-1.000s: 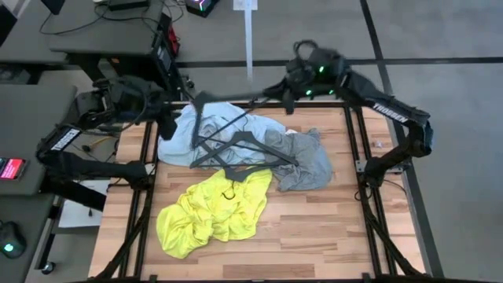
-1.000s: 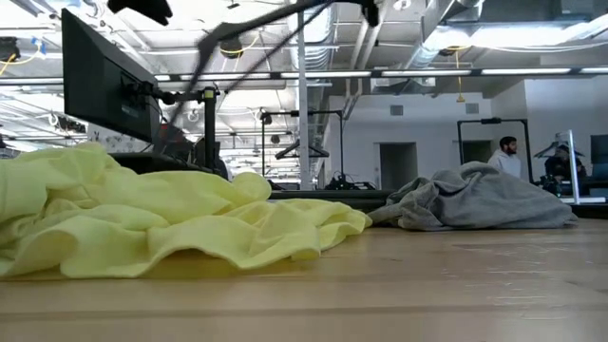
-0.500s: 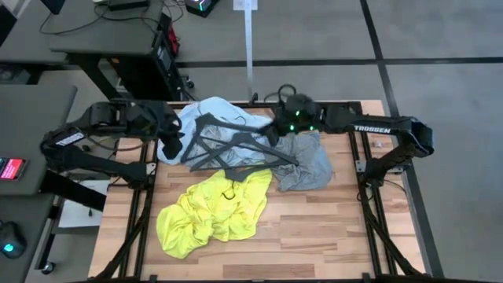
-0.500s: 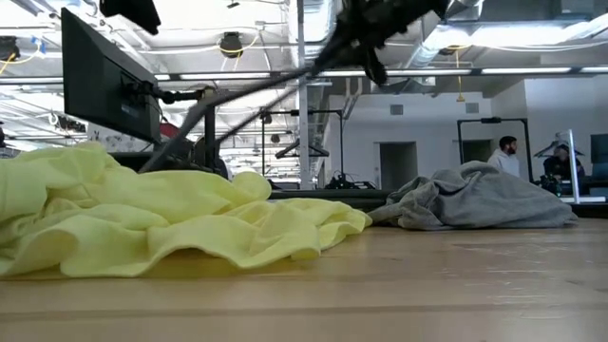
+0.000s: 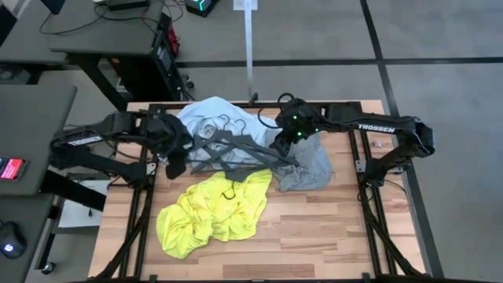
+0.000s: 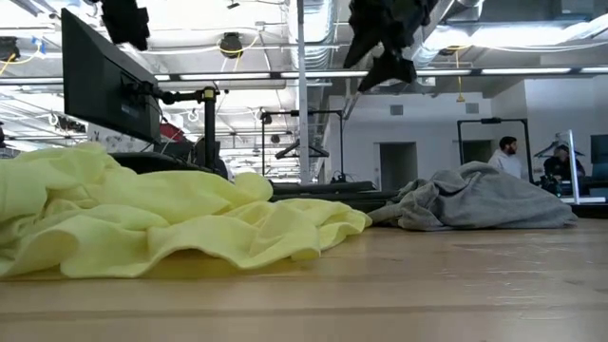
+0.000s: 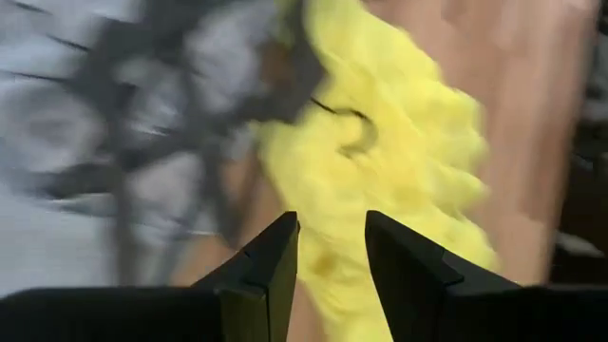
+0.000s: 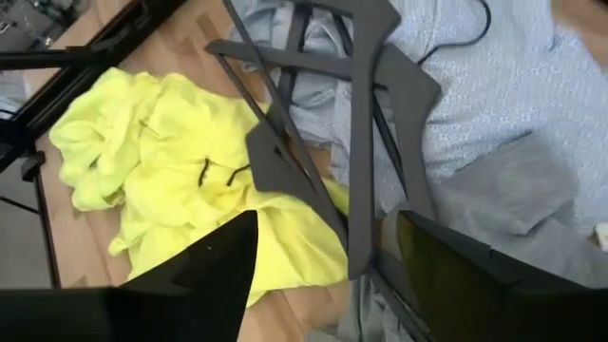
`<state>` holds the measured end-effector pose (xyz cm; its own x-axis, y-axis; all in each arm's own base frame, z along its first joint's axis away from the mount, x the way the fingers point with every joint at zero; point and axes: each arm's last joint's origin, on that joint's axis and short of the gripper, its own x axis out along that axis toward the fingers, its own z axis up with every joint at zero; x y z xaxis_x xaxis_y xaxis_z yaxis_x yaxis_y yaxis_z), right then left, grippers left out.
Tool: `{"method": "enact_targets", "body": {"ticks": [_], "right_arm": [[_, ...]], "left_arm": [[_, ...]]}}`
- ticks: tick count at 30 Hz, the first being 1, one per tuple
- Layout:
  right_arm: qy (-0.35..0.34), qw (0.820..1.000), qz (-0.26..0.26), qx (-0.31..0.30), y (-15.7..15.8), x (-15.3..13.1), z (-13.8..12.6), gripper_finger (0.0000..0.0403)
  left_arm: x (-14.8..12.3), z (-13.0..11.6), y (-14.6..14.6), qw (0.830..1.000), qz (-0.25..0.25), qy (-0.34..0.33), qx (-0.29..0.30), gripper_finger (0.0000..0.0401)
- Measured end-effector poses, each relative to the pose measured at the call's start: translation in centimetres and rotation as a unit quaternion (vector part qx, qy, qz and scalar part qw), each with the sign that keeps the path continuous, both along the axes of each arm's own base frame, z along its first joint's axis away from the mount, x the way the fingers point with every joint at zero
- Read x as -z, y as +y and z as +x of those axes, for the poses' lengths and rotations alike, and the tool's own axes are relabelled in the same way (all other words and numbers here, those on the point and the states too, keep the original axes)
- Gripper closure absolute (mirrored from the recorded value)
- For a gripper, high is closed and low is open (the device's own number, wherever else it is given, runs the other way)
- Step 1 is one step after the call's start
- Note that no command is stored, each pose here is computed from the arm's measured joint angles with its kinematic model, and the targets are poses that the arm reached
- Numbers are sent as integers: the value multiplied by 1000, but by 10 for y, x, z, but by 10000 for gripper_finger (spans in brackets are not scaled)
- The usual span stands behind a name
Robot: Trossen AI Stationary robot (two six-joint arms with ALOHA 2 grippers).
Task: Hang clothes
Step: Hang the yellow shirt on the rack
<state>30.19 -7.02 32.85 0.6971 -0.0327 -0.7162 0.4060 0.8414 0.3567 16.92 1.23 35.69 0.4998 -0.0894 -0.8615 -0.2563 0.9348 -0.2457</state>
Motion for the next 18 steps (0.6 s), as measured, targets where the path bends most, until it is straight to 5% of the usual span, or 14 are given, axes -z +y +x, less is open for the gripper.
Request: {"method": "enact_targets", "body": {"ticks": [5,9,18], "right_arm": [[-9,999,-18,-49,19,-7,4,159],[11,995,-33,-94,39,0,5,159],[61,978,-29,-197,100,36,-1,159]], "left_arm": [[30,15,-23,992,-93,77,37,292],[54,23,-51,985,-117,116,56,292],[91,44,-133,974,-201,36,102,292]]}}
